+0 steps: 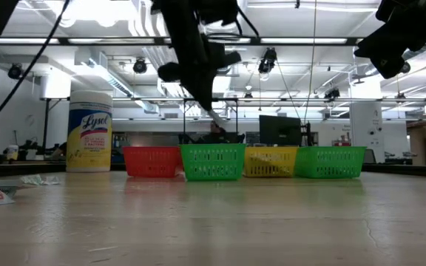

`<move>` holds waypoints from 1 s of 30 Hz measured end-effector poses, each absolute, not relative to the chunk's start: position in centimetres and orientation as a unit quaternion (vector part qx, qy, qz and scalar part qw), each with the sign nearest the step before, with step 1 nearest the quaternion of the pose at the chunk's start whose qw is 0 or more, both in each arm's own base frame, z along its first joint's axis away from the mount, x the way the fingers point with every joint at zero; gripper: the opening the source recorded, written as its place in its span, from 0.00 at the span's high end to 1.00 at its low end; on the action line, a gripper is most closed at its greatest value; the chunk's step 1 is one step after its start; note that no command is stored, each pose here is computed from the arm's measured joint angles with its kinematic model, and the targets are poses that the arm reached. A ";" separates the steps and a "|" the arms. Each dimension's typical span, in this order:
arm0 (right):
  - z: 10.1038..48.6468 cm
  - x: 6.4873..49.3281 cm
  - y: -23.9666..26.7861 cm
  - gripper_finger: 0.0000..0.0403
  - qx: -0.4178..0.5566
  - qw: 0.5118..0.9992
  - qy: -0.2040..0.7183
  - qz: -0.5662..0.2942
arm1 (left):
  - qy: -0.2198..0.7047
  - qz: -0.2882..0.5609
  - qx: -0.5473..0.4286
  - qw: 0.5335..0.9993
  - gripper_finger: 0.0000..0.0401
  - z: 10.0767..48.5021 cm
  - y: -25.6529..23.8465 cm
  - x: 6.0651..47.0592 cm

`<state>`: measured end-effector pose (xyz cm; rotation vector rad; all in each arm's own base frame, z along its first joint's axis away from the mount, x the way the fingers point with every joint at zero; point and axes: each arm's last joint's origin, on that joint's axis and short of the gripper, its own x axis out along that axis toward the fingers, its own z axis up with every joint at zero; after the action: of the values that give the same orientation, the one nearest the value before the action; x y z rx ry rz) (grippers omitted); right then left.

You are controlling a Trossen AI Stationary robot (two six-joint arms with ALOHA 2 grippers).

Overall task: Pick & Place First Aid Supplies
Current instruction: Put the bandage into the left green basket

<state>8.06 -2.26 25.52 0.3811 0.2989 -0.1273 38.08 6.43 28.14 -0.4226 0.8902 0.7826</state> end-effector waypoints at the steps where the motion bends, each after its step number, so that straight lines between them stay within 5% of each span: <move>1: 25.5 8.1 -2.3 0.80 0.189 0.969 0.148 -0.063 | 0.421 0.368 -0.197 0.805 1.00 27.6 6.6 38.2; 17: 25.5 8.1 -2.3 0.81 0.189 0.969 0.148 -0.063 | 0.484 0.358 -0.213 0.770 1.00 21.2 7.1 39.8; 30: 25.5 8.1 -2.3 0.80 0.189 0.969 0.148 -0.063 | 0.477 0.366 -0.227 0.766 1.00 20.2 7.0 39.7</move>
<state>8.06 -2.26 25.52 0.3811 0.2989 -0.1273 39.68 7.03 20.25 -0.4929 1.0360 0.7960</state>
